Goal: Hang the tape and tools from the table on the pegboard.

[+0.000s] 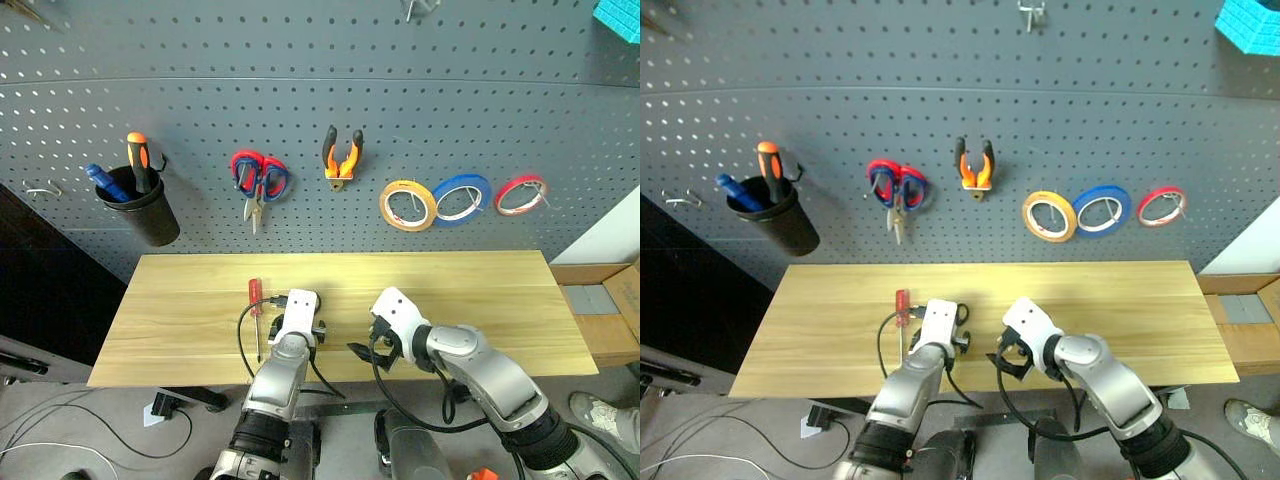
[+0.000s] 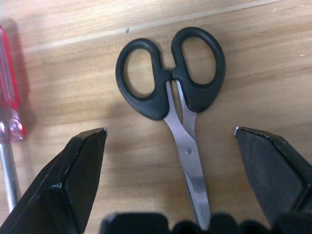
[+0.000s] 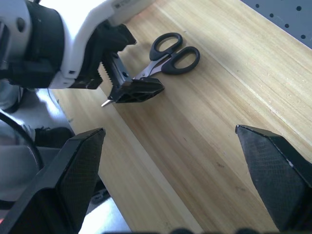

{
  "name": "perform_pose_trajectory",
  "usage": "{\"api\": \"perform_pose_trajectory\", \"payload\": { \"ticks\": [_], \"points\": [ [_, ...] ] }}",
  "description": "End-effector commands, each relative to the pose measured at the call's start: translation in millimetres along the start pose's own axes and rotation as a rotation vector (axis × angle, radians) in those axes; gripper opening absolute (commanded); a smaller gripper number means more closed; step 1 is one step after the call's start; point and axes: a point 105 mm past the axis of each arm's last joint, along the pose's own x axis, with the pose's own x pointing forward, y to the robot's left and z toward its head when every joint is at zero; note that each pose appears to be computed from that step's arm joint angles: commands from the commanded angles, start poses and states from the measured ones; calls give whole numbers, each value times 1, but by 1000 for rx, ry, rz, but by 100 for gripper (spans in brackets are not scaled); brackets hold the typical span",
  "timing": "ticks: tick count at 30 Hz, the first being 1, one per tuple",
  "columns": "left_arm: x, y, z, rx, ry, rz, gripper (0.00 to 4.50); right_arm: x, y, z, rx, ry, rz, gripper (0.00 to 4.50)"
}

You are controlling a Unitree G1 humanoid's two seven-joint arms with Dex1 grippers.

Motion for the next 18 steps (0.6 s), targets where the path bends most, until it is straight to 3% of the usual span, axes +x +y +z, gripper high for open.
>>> {"api": "perform_pose_trajectory", "payload": {
  "ticks": [1, 10, 13, 18],
  "points": [
    [0, -6, -48, -5, 208, 15, 364, -5, -5, 14, -27, -46, -8, 450],
    [-5, -1, -63, -106, 314, 28, 37, -4, -9, 20, -43, -56, -11, 450],
    [-4, 5, -65, -116, 314, 43, 19, -4, -12, 22, -50, -61, -17, 450],
    [-2, 3, -42, -76, 171, -22, 19, -3, -15, 32, -74, -90, -7, 450]
  ]
}}
